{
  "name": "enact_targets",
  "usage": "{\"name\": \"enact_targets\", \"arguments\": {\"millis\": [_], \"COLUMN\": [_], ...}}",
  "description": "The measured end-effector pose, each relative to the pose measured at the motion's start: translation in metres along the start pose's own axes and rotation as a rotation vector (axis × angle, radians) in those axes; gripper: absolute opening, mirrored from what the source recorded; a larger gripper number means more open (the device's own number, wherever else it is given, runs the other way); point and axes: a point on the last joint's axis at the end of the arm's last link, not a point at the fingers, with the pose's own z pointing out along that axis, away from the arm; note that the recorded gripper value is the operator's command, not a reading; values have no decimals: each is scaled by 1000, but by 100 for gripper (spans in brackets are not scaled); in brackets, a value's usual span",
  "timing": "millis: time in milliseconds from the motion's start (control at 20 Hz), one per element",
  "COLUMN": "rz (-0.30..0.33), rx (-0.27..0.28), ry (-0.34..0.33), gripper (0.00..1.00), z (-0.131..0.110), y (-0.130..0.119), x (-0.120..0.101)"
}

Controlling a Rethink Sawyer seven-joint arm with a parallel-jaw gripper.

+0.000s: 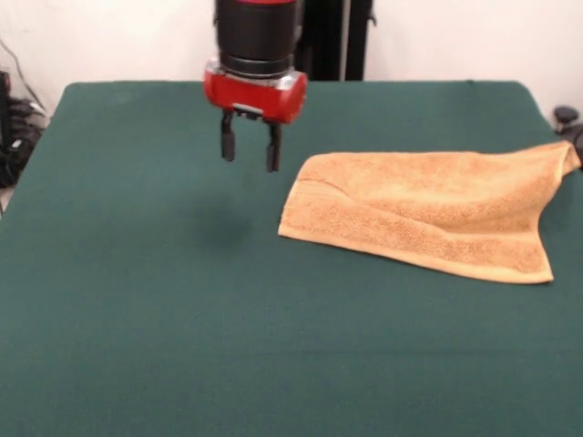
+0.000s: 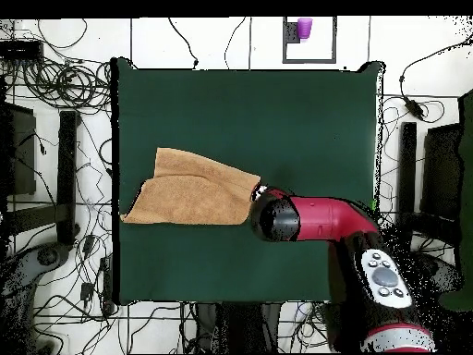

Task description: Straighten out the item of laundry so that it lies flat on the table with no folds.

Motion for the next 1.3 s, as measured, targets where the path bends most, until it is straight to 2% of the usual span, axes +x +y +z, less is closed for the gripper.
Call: {"name": "enact_targets", "arguments": {"millis": [100,200,400,600,800,1300], "rz": [-36,-117,-212,-299,-317,-276], "rx": [14,44,88,141,159,181], "ry": [1,6,16,16,-1,-40], "gripper": [100,100,100,100,100,100], "z": [-1,-4,-9,-16,-20,-24], "y": [9,33,65,95,104,84], "x": [6,20,37,46,40,10]}}
